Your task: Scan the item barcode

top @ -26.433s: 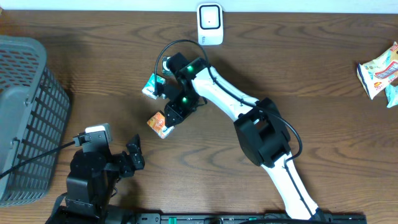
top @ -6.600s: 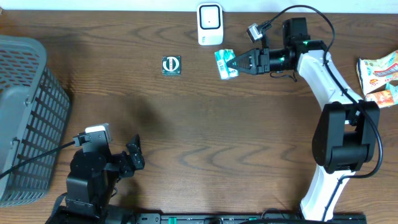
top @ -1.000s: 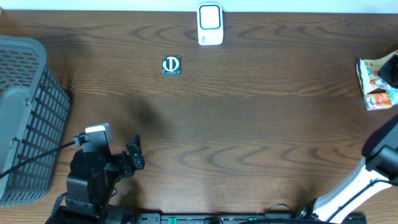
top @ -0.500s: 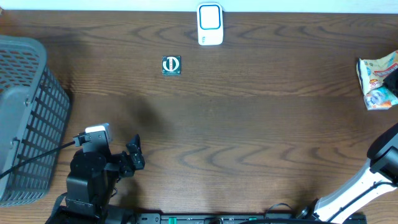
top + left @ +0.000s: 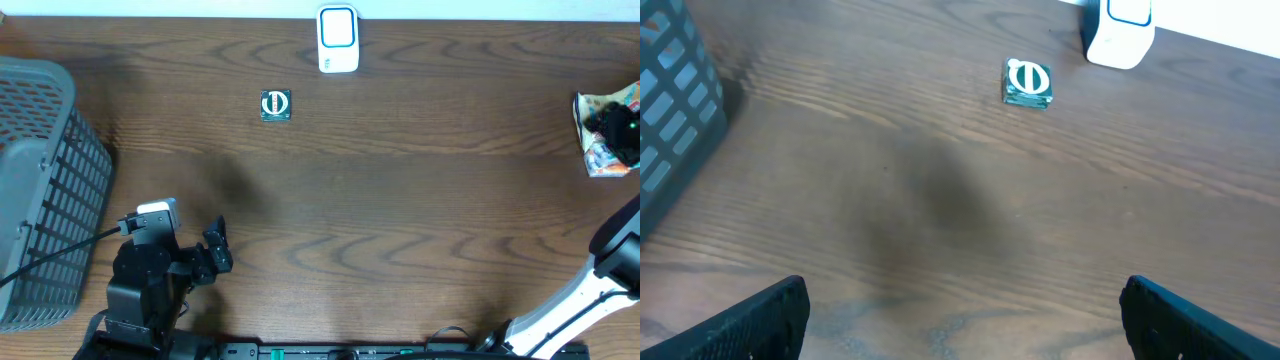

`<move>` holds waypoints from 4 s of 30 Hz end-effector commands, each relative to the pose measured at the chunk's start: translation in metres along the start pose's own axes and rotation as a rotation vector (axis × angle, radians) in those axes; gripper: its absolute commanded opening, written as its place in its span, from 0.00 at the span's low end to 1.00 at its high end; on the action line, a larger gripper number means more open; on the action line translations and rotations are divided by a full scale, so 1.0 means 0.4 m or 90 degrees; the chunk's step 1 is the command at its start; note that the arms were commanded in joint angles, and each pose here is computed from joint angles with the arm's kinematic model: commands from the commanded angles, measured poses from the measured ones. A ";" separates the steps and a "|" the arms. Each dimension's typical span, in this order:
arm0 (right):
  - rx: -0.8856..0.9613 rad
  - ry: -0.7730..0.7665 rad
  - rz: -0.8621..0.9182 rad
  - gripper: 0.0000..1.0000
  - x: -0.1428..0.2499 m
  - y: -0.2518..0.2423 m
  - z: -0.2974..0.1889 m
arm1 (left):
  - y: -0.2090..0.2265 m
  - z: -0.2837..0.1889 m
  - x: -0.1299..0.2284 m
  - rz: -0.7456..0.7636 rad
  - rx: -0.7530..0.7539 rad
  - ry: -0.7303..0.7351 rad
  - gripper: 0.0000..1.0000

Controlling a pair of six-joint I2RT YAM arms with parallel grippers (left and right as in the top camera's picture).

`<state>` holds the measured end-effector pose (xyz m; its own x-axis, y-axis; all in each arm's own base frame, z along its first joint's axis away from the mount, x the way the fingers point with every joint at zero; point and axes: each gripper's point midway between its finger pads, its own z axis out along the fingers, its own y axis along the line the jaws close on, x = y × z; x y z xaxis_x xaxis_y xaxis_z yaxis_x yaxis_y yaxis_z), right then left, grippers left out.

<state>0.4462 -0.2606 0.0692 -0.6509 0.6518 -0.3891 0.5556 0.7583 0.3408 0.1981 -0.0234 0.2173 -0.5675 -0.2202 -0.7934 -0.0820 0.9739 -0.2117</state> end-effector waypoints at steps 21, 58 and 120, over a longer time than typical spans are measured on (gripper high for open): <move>-0.287 0.050 -0.295 0.78 0.259 0.707 0.071 | 0.005 0.000 -0.003 -0.004 -0.007 -0.004 0.97; -0.294 -0.147 -0.642 0.98 0.991 1.259 0.196 | 0.005 0.000 -0.003 -0.004 -0.007 -0.004 0.98; -0.342 -0.209 -0.573 0.01 0.884 1.334 0.077 | 0.005 0.000 -0.003 -0.004 -0.007 -0.004 0.98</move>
<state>0.5240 0.3717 0.0476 -0.5291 -0.1729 -0.8307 -0.4241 0.9019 0.0824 0.1982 -0.0234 0.2174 -0.5672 -0.2203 -0.7936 -0.0819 0.9739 -0.2118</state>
